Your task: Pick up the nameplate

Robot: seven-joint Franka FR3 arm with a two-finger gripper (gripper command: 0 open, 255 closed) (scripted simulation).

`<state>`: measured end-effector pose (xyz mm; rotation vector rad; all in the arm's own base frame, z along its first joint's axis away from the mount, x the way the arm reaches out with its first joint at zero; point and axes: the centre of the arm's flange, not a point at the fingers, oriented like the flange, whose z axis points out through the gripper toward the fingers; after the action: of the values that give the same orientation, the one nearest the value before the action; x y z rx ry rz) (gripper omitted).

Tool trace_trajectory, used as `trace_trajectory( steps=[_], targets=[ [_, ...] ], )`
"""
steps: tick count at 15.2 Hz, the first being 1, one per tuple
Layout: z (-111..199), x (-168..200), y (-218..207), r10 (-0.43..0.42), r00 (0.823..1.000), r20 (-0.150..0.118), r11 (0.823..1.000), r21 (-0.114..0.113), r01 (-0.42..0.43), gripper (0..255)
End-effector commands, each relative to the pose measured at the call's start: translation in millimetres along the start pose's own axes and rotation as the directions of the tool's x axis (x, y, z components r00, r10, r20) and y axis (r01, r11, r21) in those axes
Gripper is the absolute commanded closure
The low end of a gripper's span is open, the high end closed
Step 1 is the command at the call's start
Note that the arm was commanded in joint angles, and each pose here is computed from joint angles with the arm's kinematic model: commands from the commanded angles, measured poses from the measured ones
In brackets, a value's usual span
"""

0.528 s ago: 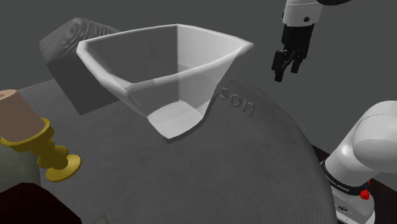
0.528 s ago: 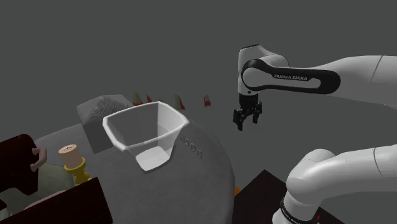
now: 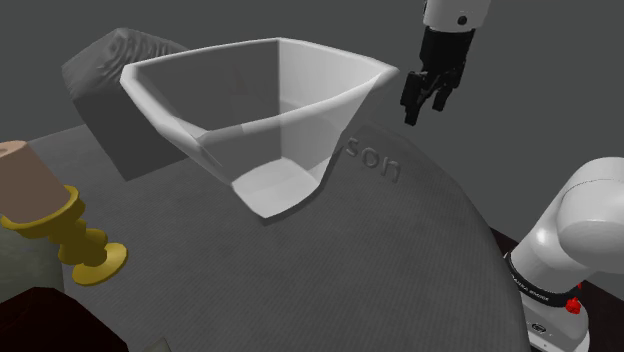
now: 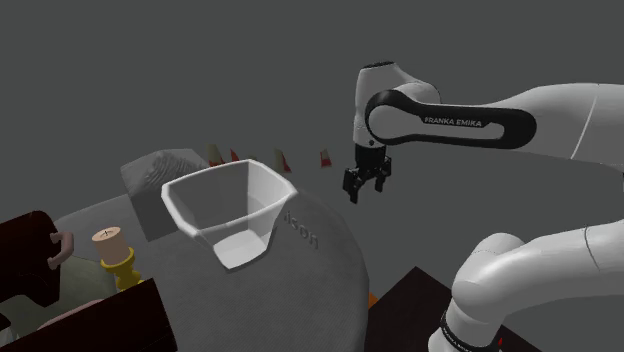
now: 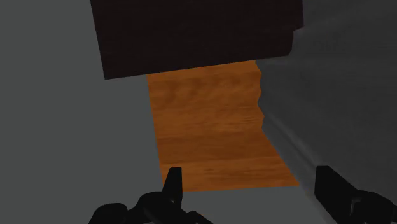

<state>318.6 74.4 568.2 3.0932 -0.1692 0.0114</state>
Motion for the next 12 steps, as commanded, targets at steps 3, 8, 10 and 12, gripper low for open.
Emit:
trace_trajectory(
  steps=[3,8,10,12],
  targets=[
    [-19.1,1.2,-46.3,-0.017,0.997,-0.074,1.0,0.008,0.018,0],
    [-42.6,-0.3,-104.1,-0.038,0.985,-0.165,0.999,0.014,0.041,0],
    [-52.0,-1.8,-127.2,-0.046,0.978,-0.202,0.999,0.016,0.05,0],
    [-61.5,-3.9,-150.2,-0.054,0.97,-0.238,0.998,0.018,0.06,0]
  ],
)
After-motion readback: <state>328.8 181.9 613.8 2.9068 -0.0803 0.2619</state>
